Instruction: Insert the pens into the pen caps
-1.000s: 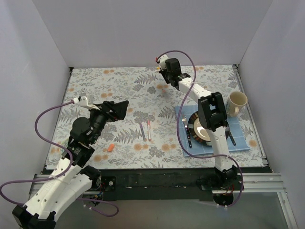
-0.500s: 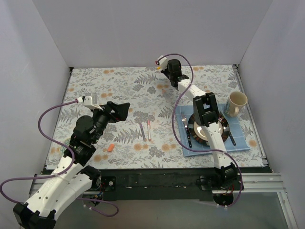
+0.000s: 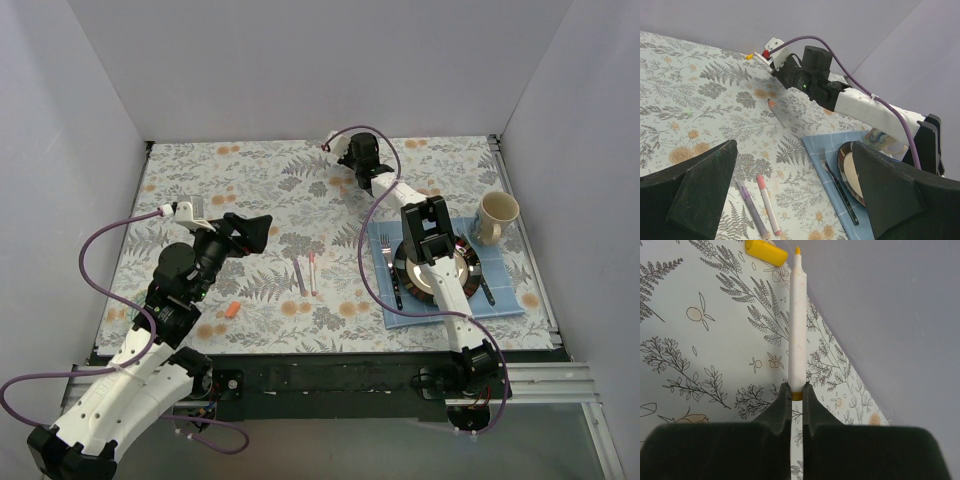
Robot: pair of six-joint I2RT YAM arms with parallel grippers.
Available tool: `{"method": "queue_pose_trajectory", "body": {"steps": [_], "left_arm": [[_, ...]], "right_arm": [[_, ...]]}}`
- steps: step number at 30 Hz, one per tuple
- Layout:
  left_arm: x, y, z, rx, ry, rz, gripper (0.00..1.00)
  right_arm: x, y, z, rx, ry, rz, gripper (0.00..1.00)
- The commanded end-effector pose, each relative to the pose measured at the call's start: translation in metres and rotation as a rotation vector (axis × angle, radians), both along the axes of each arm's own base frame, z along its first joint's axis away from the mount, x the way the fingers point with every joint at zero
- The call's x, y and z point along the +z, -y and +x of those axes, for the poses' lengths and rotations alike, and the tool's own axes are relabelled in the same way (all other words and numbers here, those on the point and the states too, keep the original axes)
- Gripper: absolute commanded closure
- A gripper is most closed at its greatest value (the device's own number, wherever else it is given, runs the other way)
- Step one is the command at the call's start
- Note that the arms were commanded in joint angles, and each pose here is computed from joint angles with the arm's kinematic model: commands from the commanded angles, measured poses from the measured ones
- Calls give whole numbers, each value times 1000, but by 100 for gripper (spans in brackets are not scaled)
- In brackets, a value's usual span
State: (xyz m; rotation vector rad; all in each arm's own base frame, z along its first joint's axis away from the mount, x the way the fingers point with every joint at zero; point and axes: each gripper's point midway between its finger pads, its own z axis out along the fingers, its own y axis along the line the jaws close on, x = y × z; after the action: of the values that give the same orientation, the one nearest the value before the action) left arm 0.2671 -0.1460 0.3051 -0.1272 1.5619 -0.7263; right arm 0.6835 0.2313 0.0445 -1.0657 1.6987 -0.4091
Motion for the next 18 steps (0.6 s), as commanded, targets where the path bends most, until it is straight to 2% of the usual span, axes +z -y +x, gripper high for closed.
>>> {"method": "queue_pose_trajectory", "body": {"steps": [1,13,18], "left_arm": [[4,-1,-3,-5,17,3,2],[4,-2,-4,-4,20,0,2],[3,-2,-4,-2,17,0,2]], "right_arm": [[30,-2,16,34,119,-55,99],[22,13,21,4,133,-126,99],[17,8,19,70,128,-184,99]]}}
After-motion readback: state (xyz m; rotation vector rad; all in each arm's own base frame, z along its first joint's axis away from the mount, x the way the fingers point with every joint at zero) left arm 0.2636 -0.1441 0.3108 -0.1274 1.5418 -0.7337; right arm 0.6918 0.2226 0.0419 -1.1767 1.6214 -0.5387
